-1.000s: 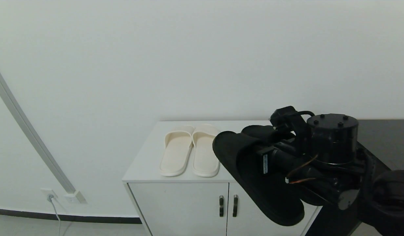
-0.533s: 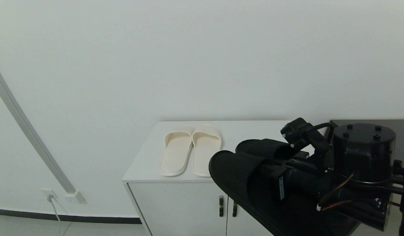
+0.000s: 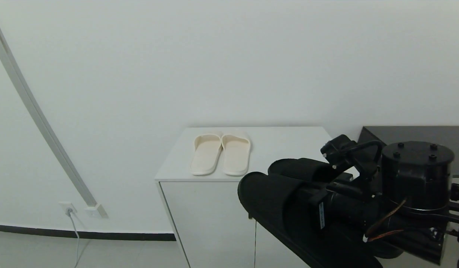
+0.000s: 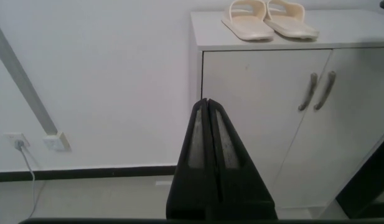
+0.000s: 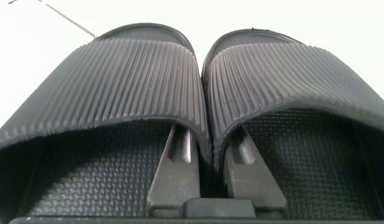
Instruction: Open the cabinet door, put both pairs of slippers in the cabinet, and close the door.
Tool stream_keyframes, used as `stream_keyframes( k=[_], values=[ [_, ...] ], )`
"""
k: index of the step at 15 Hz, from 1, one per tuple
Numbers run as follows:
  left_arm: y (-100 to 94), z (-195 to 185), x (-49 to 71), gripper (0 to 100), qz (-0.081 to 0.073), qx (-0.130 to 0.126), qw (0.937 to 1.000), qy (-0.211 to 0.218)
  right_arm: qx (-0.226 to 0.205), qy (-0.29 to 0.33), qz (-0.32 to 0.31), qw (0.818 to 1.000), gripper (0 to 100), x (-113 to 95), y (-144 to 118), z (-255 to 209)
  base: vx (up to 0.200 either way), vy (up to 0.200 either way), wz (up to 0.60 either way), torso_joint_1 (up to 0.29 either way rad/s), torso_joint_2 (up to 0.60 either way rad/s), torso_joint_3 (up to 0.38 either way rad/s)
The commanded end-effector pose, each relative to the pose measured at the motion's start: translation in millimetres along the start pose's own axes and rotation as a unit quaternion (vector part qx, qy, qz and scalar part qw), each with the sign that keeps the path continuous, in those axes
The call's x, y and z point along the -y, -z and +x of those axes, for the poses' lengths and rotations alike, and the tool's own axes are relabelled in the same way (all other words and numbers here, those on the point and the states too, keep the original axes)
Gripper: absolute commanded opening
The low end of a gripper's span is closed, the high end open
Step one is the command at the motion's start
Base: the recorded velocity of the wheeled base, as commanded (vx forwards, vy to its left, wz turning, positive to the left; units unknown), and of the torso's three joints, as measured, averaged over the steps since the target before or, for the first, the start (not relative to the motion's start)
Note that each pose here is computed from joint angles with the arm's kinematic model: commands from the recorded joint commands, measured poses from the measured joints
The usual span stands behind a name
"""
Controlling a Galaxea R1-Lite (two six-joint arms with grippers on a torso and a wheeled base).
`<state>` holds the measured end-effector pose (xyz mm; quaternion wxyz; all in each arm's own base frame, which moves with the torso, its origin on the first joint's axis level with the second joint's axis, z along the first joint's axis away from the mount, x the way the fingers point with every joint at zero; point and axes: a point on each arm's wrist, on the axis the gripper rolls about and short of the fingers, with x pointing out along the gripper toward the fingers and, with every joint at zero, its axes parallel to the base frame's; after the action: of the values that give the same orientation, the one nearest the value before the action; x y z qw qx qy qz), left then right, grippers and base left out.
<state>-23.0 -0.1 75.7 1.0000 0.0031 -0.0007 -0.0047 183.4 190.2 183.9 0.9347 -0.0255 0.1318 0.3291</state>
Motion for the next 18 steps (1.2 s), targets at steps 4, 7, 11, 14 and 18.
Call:
stream_keyframes(
  k=[4,7,11,14,18],
  values=[
    [0.0,0.1,0.0,0,-0.001,-0.001,1.0,0.0,-0.005,-0.036,-0.003,0.999,0,0.0,7.2,-6.6,0.0,0.0,0.0,0.0,0.0,0.0],
    [0.0,0.1,0.0,0,-0.001,-0.001,1.0,0.0,-0.011,-0.041,-0.004,0.999,0,-0.1,10.6,-5.9,0.0,0.0,0.0,0.0,0.0,0.0],
    [0.0,0.1,0.0,0,-0.001,-0.001,1.0,-0.001,-0.013,-0.041,-0.004,0.999,0,0.0,11.6,-5.7,0.0,0.0,0.0,0.0,0.0,0.0],
    [0.0,0.1,0.0,0,-0.001,-0.001,1.0,-0.001,-0.013,-0.042,-0.004,0.999,0,0.0,11.8,-6.2,0.0,0.0,0.0,0.0,0.0,0.0],
    [0.0,0.1,0.0,0,-0.001,-0.001,1.0,-0.001,-0.014,-0.042,-0.004,0.999,0,0.1,12.2,-6.3,0.0,0.0,0.0,0.0,0.0,0.0]
  ],
)
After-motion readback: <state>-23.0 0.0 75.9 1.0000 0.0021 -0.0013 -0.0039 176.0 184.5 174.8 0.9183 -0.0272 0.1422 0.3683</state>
